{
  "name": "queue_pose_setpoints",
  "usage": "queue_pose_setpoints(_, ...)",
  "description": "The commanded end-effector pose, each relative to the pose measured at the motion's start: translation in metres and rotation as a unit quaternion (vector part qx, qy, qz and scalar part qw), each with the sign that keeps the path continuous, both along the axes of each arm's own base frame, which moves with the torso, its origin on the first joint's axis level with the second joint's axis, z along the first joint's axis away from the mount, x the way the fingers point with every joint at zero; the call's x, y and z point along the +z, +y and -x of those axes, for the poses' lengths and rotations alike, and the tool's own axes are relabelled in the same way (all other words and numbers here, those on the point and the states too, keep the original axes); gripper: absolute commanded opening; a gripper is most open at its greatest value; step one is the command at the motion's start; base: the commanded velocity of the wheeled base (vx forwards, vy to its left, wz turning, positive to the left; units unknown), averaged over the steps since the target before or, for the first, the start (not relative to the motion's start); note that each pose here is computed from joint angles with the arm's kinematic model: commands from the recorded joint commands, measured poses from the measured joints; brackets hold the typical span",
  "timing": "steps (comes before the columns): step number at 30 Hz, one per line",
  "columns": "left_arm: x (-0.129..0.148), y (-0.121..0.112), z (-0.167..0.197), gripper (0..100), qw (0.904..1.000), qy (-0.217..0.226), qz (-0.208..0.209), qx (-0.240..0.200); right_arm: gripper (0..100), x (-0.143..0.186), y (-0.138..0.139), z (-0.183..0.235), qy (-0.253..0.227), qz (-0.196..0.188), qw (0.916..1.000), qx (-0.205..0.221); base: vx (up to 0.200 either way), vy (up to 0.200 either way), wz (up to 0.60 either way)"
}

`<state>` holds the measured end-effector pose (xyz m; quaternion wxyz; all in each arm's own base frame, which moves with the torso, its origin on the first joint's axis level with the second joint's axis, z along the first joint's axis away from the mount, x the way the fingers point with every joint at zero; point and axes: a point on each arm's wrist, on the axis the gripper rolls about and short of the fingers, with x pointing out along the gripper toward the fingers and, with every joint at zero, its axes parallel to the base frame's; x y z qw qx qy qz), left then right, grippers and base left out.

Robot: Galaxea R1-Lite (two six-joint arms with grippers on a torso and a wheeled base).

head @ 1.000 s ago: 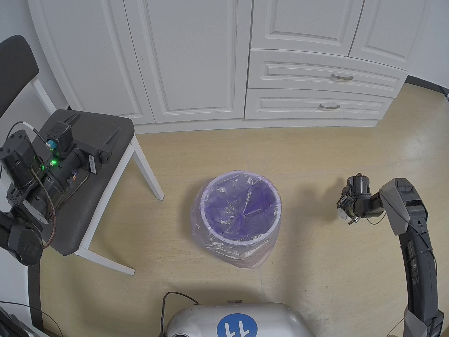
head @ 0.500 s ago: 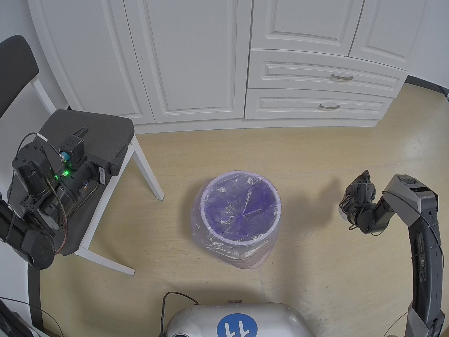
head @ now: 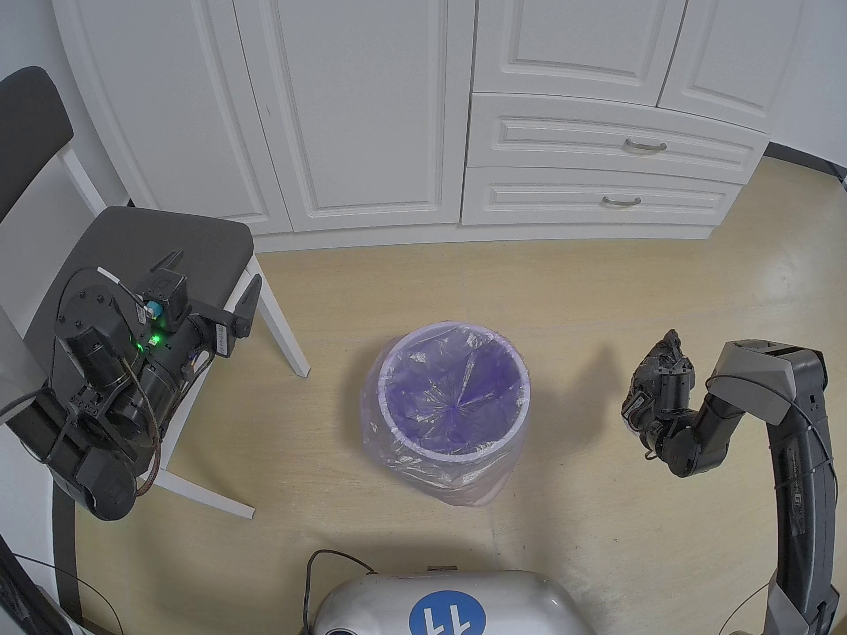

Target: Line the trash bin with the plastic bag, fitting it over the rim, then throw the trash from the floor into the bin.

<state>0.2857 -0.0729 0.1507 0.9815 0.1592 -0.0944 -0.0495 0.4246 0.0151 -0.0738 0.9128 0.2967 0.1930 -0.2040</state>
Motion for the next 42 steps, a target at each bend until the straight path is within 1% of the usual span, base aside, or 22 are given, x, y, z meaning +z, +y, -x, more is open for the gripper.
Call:
queue_pose_setpoints(1,0.001,-0.001,0.004,100,1.0,0.0,0.0,-0.003,0,0.001,0.005,0.003,0.003,0.001,1.0,0.004,0.0,0.0,0.0)
queue_pose_setpoints(10,0.01,-0.011,0.023,100,0.9996,-0.01,0.003,-0.028,0,0.0,0.009,0.007,0.01,0.003,0.9999,0.011,0.0,0.0,0.0)
queue_pose_setpoints(13,0.015,-0.01,0.033,100,0.9993,-0.015,0.005,-0.033,0,-0.001,0.009,0.009,0.016,0.013,0.9996,0.018,0.0,0.0,0.0)
queue_pose_setpoints(16,0.015,-0.005,0.04,100,0.9997,-0.011,0.01,-0.017,0,0.0,0.009,0.009,0.003,0.018,0.9996,0.021,0.0,0.0,0.0)
queue_pose_setpoints(17,0.011,0.001,0.045,100,0.9999,0.0,0.015,0.002,0,0.002,0.009,0.011,-0.01,0.023,0.9993,0.028,0.0,0.0,0.0)
queue_pose_setpoints(19,0.011,0.001,0.045,100,0.9999,0.0,0.015,0.002,0,0.002,0.009,0.011,-0.011,0.024,0.9992,0.029,0.0,0.0,0.0)
queue_pose_setpoints(20,0.005,0.008,0.054,100,0.9992,0.016,0.032,0.018,0,0.007,0.009,0.015,-0.034,0.035,0.998,0.041,0.0,0.0,0.0)
queue_pose_setpoints(23,0.008,0.01,0.066,100,0.9984,0.015,0.05,0.021,0,0.007,0.01,0.02,-0.043,0.035,0.9969,0.056,0.0,0.0,0.0)
queue_pose_setpoints(26,0.009,0.017,0.088,100,0.9971,0.014,0.058,0.048,0,0.007,0.011,0.023,-0.05,0.029,0.996,0.067,0.0,0.0,0.0)
queue_pose_setpoints(27,0.011,0.022,0.11,100,0.9965,0.008,0.063,0.055,0,0.009,0.012,0.025,-0.057,0.028,0.9954,0.071,0.0,0.0,0.0)
queue_pose_setpoints(29,0.012,0.03,0.134,100,0.9961,-0.004,0.067,0.056,0,0.013,0.012,0.027,-0.064,0.025,0.9946,0.078,0.0,0.0,0.0)
queue_pose_setpoints(32,0.013,0.038,0.153,100,0.995,-0.016,0.078,0.061,0,0.016,0.012,0.028,-0.066,0.02,0.9937,0.089,0.0,0.0,0.0)
queue_pose_setpoints(35,0.013,0.042,0.16,100,0.9924,-0.009,0.1,0.071,0,0.021,0.012,0.027,-0.074,0.023,0.9929,0.09,0.0,0.0,0.0)
queue_pose_setpoints(39,0.009,0.049,0.162,100,0.9897,0.012,0.101,0.1,0,0.042,0.013,0.032,-0.087,0.031,0.991,0.097,0.0,0.0,0.0)
queue_pose_setpoints(41,0.009,0.051,0.164,100,0.989,0.012,0.104,0.104,0,0.047,0.015,0.035,-0.088,0.035,0.9901,0.103,0.0,0.0,0.0)
queue_pose_setpoints(42,0.009,0.052,0.167,100,0.9885,0.015,0.108,0.105,0,0.054,0.02,0.038,-0.092,0.041,0.9885,0.112,0.0,0.0,0.0)
